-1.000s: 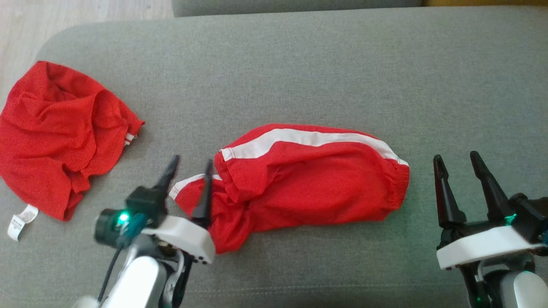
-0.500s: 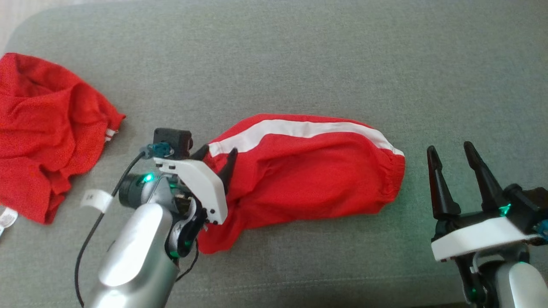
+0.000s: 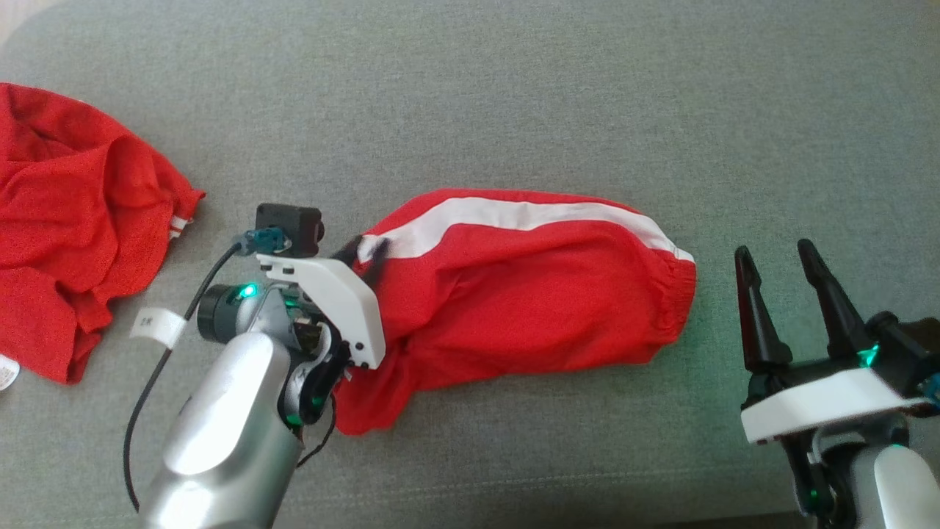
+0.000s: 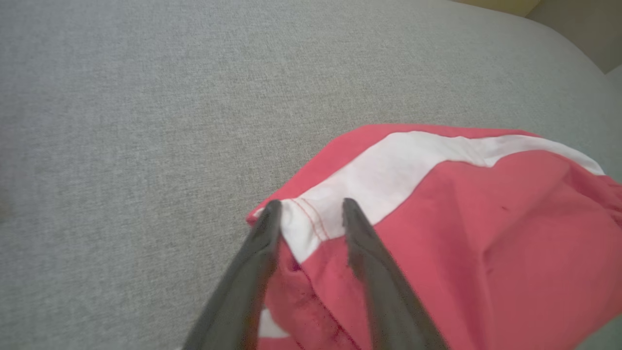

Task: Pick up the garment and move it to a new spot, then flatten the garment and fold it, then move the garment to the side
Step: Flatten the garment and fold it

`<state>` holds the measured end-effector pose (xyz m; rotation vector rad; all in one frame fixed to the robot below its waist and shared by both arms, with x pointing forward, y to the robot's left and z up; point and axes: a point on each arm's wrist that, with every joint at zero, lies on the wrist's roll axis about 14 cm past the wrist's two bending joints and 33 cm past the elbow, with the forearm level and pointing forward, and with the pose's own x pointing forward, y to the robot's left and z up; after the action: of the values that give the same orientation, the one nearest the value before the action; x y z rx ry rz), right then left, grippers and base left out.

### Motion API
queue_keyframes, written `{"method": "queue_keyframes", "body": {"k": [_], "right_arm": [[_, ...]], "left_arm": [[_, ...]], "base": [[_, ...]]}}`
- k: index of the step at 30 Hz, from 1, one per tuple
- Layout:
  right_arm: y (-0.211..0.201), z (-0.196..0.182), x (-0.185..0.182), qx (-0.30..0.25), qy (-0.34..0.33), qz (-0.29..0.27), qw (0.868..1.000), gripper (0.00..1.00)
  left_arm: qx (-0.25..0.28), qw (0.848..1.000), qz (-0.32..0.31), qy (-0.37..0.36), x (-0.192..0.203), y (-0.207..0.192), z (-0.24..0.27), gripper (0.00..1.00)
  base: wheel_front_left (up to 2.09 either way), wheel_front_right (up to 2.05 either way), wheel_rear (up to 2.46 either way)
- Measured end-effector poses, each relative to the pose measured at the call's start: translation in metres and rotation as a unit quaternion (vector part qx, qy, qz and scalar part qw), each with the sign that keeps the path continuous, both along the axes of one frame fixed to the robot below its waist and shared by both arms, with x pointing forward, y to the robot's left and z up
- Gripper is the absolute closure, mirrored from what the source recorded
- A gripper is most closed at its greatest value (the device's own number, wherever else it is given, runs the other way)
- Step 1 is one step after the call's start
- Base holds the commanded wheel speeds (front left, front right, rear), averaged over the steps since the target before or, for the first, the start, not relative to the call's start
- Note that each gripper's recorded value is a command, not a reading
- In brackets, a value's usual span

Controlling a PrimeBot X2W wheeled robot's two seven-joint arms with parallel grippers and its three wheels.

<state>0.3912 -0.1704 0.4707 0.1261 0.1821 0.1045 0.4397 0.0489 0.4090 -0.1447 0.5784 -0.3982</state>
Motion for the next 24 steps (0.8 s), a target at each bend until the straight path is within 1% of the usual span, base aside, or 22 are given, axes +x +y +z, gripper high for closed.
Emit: {"method": "queue_keyframes", "body": {"k": [5, 11, 15, 20, 22, 23, 24], "right_arm": [[0.0, 0.001, 0.004, 0.001, -0.003, 0.0, 1.0, 0.0], [-0.003, -0.002, 0.012, -0.006, 0.003, 0.009, 1.0, 0.0], [0.005, -0.026, 0.027, -0.018, 0.066, 0.048, 0.997, 0.0], [0.029, -0.059, 0.039, -0.019, 0.14, 0.107, 0.984, 0.0], [0.034, -0.07, 0.041, -0.024, 0.166, 0.124, 0.978, 0.0], [0.034, -0.07, 0.041, -0.024, 0.166, 0.124, 0.978, 0.0], [0.036, -0.076, 0.043, -0.027, 0.178, 0.13, 0.975, 0.0]], "left_arm": [[0.003, 1.0, -0.001, 0.004, 0.001, 0.001, -0.004, 1.0], [0.01, 1.0, -0.003, -0.021, 0.007, 0.002, 0.003, 1.0], [0.007, 0.999, -0.007, -0.047, 0.016, 0.0, 0.015, 1.0], [0.009, 0.998, -0.007, -0.057, 0.021, 0.002, 0.017, 1.0], [0.011, 0.998, -0.005, -0.058, 0.022, 0.004, 0.015, 1.0], [0.011, 0.998, -0.005, -0.058, 0.022, 0.004, 0.015, 1.0], [0.012, 0.998, -0.004, -0.059, 0.022, 0.005, 0.014, 1.0]], "base": [[0.0, 0.0, 0.0], [0.0, 0.0, 0.0], [0.0, 0.0, 0.0], [0.0, 0.0, 0.0], [0.0, 0.0, 0.0], [0.0, 0.0, 0.0], [0.0, 0.0, 0.0]]}}
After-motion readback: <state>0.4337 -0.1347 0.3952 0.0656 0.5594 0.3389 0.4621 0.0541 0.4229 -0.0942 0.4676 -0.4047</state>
